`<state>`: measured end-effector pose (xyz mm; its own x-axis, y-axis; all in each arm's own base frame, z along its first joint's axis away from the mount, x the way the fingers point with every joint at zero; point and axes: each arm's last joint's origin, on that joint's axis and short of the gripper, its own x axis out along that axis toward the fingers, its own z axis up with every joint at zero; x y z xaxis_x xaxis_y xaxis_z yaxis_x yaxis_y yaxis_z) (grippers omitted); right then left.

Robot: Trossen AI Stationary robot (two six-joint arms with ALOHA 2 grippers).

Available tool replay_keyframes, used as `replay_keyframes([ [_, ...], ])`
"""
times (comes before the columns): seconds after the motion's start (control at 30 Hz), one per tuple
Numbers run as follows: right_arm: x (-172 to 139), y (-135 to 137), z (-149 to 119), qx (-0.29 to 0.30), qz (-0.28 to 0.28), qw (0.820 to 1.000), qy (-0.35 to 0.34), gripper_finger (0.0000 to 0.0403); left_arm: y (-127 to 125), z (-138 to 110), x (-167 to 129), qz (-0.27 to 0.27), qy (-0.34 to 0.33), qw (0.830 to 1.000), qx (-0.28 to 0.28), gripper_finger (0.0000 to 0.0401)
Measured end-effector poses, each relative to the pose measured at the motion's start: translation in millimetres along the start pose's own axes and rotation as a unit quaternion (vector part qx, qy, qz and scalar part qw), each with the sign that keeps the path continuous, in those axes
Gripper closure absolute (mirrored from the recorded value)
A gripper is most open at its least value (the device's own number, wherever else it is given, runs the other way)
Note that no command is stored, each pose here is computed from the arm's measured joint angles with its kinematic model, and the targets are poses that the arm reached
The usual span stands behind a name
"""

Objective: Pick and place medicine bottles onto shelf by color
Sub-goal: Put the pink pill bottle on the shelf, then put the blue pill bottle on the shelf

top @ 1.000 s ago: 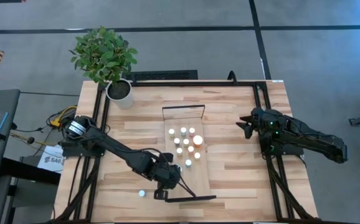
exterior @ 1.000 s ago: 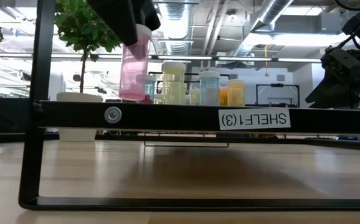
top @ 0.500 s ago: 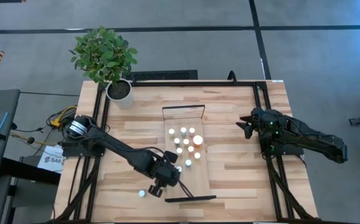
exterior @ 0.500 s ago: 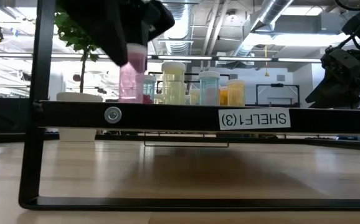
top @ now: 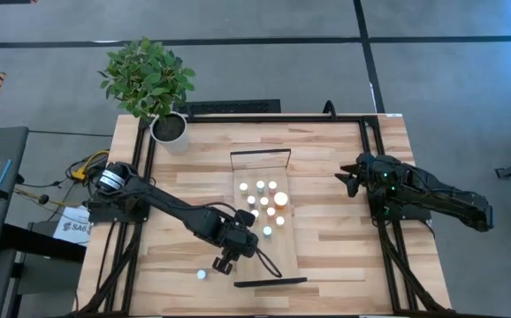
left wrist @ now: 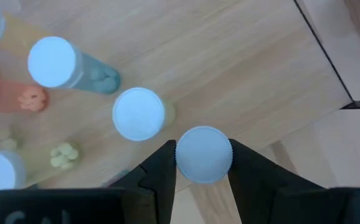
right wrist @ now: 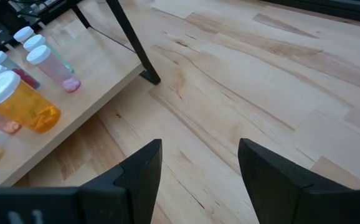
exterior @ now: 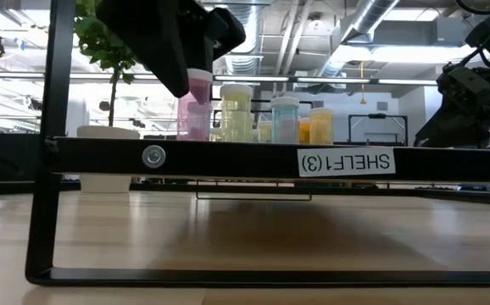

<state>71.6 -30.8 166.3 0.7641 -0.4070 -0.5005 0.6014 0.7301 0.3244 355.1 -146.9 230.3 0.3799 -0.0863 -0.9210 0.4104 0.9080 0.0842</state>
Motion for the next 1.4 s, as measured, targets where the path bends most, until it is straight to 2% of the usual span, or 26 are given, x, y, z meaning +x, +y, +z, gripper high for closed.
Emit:
replay_keyframes([
  [0.4, 0, 0, 0, 0.0, 0.0, 1.0, 0.0, 0.0168, 1, 0, 0, -0.004, 0.0, 1.0, -0.009, 0.0283],
  [0.83, 0, 0, 0, 0.0, 0.0, 1.0, 0.0, 0.0168, 1, 2, -5, -0.003, -0.001, 1.0, -0.009, 0.0235],
  [1.13, 0, 0, 0, 0.0, 0.0, 1.0, 0.0, 0.0168, 3, 17, -48, 0.01, 0.018, 1.0, -0.02, 0.0234],
  [1.27, 0, 0, 0, 0.0, 0.0, 1.0, 0.0, 0.0168, -9, 13, -74, 0.015, 0.048, 0.998, -0.044, 0.0234],
  [1.4, 0, 0, 0, 0.0, 0.0, 1.0, 0.0, 0.0168, -31, -2, -95, 0.046, 0.038, 0.997, -0.04, 0.0234],
])
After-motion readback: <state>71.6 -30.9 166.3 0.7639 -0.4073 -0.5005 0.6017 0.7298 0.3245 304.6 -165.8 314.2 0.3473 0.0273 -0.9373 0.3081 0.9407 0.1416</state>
